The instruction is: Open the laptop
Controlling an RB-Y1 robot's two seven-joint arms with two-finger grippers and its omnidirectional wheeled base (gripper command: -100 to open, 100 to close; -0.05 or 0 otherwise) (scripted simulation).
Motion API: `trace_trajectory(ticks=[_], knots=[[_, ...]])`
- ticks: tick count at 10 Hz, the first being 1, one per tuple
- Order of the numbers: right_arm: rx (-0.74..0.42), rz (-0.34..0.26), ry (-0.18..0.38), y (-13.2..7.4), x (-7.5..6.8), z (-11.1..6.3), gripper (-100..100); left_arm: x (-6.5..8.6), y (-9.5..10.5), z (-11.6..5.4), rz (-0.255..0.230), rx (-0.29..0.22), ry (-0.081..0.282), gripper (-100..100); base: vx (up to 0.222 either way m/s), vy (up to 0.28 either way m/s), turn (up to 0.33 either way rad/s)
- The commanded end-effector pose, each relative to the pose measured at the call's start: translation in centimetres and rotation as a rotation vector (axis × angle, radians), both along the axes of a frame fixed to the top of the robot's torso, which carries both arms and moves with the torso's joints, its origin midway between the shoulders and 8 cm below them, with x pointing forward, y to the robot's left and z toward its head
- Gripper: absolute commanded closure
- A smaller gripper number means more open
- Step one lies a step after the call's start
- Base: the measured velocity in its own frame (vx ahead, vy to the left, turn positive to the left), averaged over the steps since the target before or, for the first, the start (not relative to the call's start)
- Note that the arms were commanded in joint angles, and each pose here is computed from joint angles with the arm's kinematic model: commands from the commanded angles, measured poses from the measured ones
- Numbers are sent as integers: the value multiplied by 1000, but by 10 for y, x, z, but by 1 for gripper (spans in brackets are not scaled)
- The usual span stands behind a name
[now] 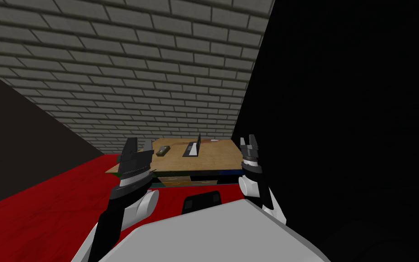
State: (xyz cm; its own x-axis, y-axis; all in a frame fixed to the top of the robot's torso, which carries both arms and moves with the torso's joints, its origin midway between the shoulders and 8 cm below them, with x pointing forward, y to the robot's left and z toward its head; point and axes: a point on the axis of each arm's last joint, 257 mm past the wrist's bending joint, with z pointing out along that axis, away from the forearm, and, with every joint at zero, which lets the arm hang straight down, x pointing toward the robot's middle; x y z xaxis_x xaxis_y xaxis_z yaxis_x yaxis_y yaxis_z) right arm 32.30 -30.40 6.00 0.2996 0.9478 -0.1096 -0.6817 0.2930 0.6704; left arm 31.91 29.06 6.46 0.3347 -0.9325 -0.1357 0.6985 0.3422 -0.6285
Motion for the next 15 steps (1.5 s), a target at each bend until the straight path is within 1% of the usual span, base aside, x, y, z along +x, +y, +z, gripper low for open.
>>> trace_trajectory(ticks=[1,9,10,12,15], knots=[[0,0,0,0,0,0,0,0,0,0,0,0,0,0,0,0,0],[0,0,0,0,0,0,0,0,0,0,0,0,0,0,0,0,0],[0,0,0,0,0,0,0,3,-3,-1,-11,27,11,-100,6,-3,-17],[0,0,0,0,0,0,0,9,-8,-6,-26,69,35,-100,3,-10,-30],[0,0,0,0,0,0,0,23,-12,-17,-36,128,86,-100,4,-15,-47]])
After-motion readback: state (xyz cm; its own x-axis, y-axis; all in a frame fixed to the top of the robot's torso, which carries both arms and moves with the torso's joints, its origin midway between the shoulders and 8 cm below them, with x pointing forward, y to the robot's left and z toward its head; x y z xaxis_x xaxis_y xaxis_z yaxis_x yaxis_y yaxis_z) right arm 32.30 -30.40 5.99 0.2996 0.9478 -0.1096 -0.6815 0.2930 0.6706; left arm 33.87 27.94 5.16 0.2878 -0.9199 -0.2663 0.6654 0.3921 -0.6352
